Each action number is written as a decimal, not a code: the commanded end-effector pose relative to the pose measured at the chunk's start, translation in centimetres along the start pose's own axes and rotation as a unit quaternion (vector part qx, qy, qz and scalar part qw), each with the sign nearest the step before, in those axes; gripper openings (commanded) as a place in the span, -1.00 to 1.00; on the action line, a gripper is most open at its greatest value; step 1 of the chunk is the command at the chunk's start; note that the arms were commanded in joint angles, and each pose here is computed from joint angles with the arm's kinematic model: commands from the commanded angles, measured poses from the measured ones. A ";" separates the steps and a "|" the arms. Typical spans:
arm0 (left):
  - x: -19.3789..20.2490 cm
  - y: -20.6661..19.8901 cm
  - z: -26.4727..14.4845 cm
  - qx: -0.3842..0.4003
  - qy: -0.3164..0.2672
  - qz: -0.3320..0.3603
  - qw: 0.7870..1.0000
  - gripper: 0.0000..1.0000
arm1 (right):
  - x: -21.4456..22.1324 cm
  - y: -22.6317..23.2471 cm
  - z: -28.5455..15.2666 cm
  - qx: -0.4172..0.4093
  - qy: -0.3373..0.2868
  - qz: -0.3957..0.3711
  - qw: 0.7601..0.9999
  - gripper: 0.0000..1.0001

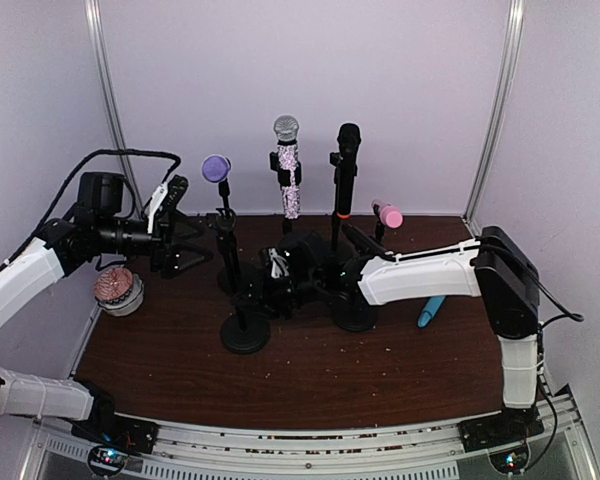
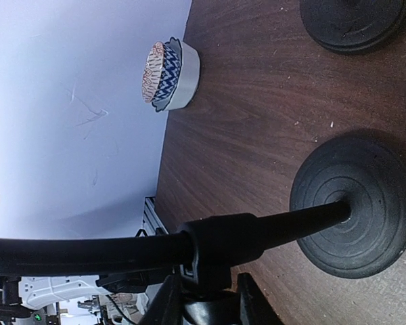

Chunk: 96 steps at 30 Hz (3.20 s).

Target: Remove the microphone from the stand

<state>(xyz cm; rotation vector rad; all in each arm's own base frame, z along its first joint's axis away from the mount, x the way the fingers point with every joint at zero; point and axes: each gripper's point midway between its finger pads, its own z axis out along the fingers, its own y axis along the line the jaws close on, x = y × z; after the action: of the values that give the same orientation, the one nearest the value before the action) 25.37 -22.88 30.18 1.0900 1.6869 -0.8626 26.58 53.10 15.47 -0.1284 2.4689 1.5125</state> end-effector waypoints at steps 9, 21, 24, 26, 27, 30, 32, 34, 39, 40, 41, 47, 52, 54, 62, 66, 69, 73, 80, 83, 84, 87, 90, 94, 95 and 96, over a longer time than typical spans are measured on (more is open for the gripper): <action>-1.0 0.6 1.7 0.004 -0.009 0.019 1.000 0.43 | -1.7 -4.0 -1.6 0.153 -0.042 -0.121 0.980 -1.00; -1.0 0.7 2.3 0.008 -0.005 0.012 1.000 0.28 | -2.2 -2.6 -2.6 0.222 -0.075 -0.218 0.947 -1.00; -1.2 0.7 2.4 0.010 -0.005 0.013 1.000 0.28 | -2.2 -2.2 -2.9 0.230 -0.082 -0.230 0.942 -1.00; -1.2 0.7 2.4 0.009 -0.005 0.014 1.000 0.28 | -2.3 -1.7 -3.0 0.225 -0.084 -0.232 0.942 -0.78; -1.2 0.7 2.4 0.008 -0.005 0.014 1.000 0.28 | -2.2 -1.2 -3.1 0.218 -0.083 -0.234 0.944 -0.47; -1.1 0.6 2.3 0.008 -0.002 0.012 1.000 0.28 | -2.4 0.6 -3.9 0.190 -0.094 -0.239 0.948 0.01; -1.1 0.5 2.2 0.007 -0.001 0.011 1.000 0.31 | -2.6 1.6 -4.8 0.173 -0.104 -0.246 0.948 0.29; -0.9 0.5 2.1 0.005 0.002 0.011 1.000 0.38 | -2.7 2.9 -5.8 0.157 -0.116 -0.259 0.946 0.51; -0.2 0.9 2.1 -0.009 0.011 0.009 1.000 0.55 | -3.0 5.3 -8.8 0.132 -0.143 -0.279 0.940 1.00; 0.0 0.9 2.2 -0.010 0.013 0.009 1.000 0.58 | -2.9 5.6 -9.4 0.130 -0.144 -0.280 0.940 1.00; 0.2 1.1 2.2 -0.013 0.016 0.009 1.000 0.61 | -2.9 5.6 -10.0 0.135 -0.145 -0.280 0.939 1.00; 1.4 0.9 3.4 -0.007 0.034 0.027 0.999 0.72 | -1.4 7.7 -13.4 0.145 -0.154 -0.293 0.933 1.00; 2.3 1.0 5.3 -0.026 0.058 0.052 0.997 0.72 | -1.5 10.4 -18.3 0.147 -0.190 -0.306 0.921 1.00; 2.5 1.8 5.8 -0.048 0.059 0.054 0.996 0.70 | -1.7 10.9 -20.7 0.151 -0.209 -0.309 0.916 1.00; 5.0 1.3 7.3 -0.052 0.065 0.019 0.996 0.64 | -1.9 10.7 -28.3 0.171 -0.280 -0.302 0.895 0.95; 5.5 1.9 8.0 -0.072 0.045 0.016 0.996 0.56 | -2.2 10.6 -30.5 0.173 -0.305 -0.297 0.889 0.88; 6.0 2.3 8.4 -0.080 0.037 0.011 0.996 0.51 | -2.3 10.7 -31.7 0.171 -0.320 -0.294 0.884 0.80; 6.2 2.9 9.0 -0.089 0.020 0.001 0.996 0.34 | -2.5 11.0 -32.8 0.169 -0.332 -0.295 0.880 0.62; 6.7 3.1 10.1 -0.076 0.010 -0.009 0.997 0.01 | -2.5 11.1 -34.0 0.174 -0.346 -0.295 0.873 0.39; 7.2 3.1 10.4 -0.072 0.014 -0.013 0.997 -0.04 | -2.6 10.9 -34.3 0.175 -0.352 -0.294 0.871 0.33; 7.4 3.1 10.4 -0.071 0.014 -0.010 0.997 -0.06 | -2.6 10.9 -34.4 0.176 -0.355 -0.294 0.870 0.31; 8.1 3.0 10.3 -0.070 0.018 -0.004 0.997 -0.17 | -2.7 10.7 -34.5 0.180 -0.359 -0.295 0.867 0.25; 8.2 3.1 9.9 -0.072 0.014 0.009 0.997 -0.35 | -2.9 10.9 -34.4 0.185 -0.361 -0.300 0.864 0.19; 8.0 3.2 9.1 -0.072 0.019 0.045 0.996 -0.77 | -3.2 11.0 -34.2 0.193 -0.362 -0.307 0.859 0.17; 7.9 3.6 8.7 -0.080 0.021 0.056 0.995 -0.86 | -3.3 11.1 -34.1 0.196 -0.361 -0.309 0.858 0.17; 7.8 4.5 8.1 -0.093 0.023 0.061 0.993 -0.96 | -3.4 11.2 -34.1 0.197 -0.362 -0.311 0.856 0.16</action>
<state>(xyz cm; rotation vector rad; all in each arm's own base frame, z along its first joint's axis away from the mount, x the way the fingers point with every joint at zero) 29.35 -27.94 17.77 1.0595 1.7800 -0.7016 21.77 27.74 40.14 -0.2049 1.8173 0.6394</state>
